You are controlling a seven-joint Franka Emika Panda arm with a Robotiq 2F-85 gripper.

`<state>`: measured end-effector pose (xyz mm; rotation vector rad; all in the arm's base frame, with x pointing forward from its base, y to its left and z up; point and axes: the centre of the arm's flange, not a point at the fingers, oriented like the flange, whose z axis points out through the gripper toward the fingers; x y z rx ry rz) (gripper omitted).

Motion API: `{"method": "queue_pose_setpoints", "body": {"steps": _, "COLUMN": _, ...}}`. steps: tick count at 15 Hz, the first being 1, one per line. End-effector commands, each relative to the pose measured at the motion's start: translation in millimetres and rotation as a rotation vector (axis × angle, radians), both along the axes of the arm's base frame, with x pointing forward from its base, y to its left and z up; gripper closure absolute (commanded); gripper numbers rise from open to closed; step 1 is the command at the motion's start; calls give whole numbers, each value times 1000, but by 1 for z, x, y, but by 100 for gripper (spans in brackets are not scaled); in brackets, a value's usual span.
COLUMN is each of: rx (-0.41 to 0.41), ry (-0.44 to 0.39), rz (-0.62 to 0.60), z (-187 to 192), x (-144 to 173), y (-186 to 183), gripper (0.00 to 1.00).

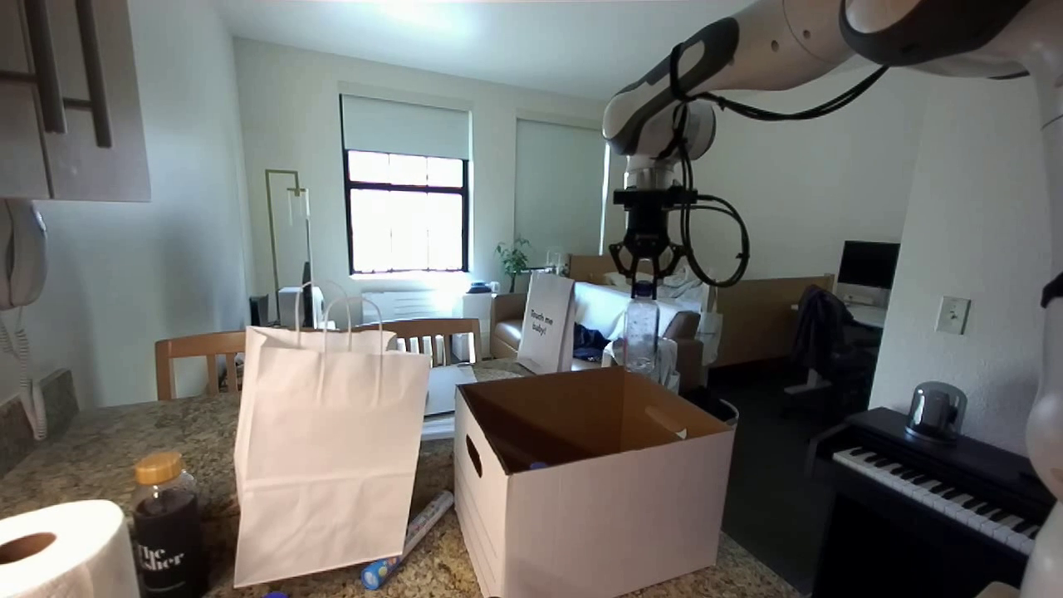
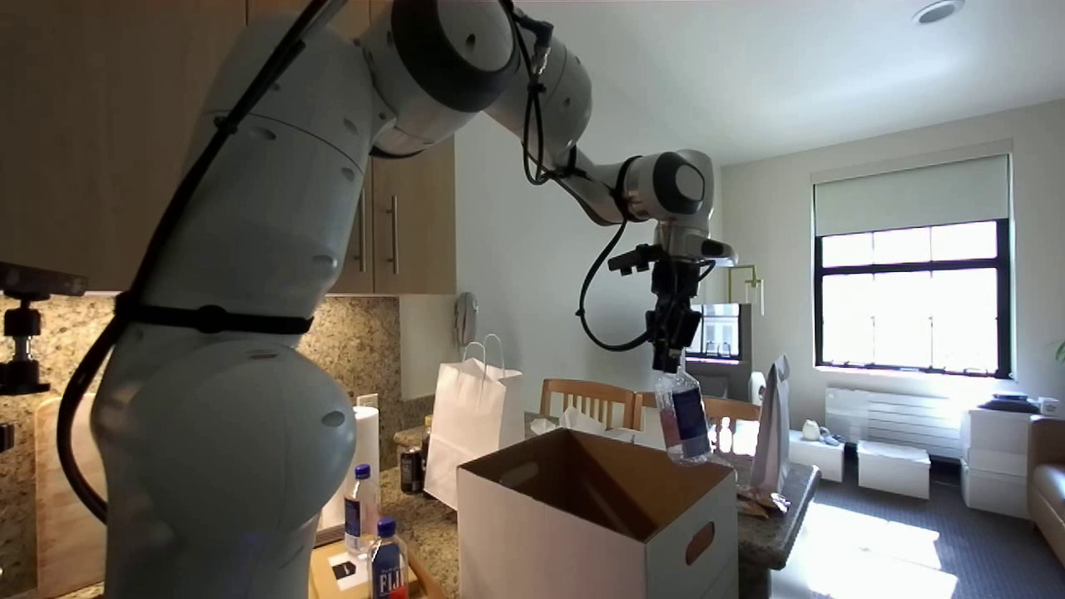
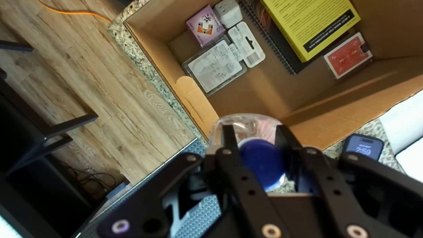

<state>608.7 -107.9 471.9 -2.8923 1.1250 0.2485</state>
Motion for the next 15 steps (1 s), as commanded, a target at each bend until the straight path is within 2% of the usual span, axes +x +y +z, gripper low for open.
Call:
{"method": "queue_pose_setpoints", "body": {"steps": 1, "rx": 88, "ry": 38, "rz": 131, "z": -1, "x": 6, "y": 15, "gripper": 86}}
{"method": "queue_pose_setpoints", "body": {"steps": 3, "rx": 130, "ry": 61, "rz": 190, "z": -7, "x": 6, "y": 26, "gripper": 86}}
{"method": "queue_pose_setpoints", "body": {"steps": 4, "rx": 77, "ry": 40, "rz": 134, "z": -5, "x": 1, "y": 25, "gripper": 86}}
{"method": "queue_pose_setpoints", "body": {"steps": 5, "rx": 81, "ry": 45, "rz": 141, "z": -8, "x": 2, "y": 26, "gripper": 66}}
{"method": "queue_pose_setpoints", "body": {"steps": 8, "rx": 81, "ry": 46, "rz": 139, "z": -9, "x": 2, "y": 25, "gripper": 66}}
{"method": "queue_pose_setpoints", "body": {"steps": 9, "rx": 81, "ry": 46, "rz": 139, "z": -9, "x": 2, "y": 25, "gripper": 86}}
{"method": "queue_pose_setpoints", "body": {"steps": 11, "rx": 91, "ry": 121, "rz": 128, "z": -27, "x": 22, "y": 27, "gripper": 86}}
{"method": "queue_pose_setpoints", "body": {"steps": 15, "rx": 109, "ry": 146, "rz": 91, "z": -70, "x": 46, "y": 26, "gripper": 86}}
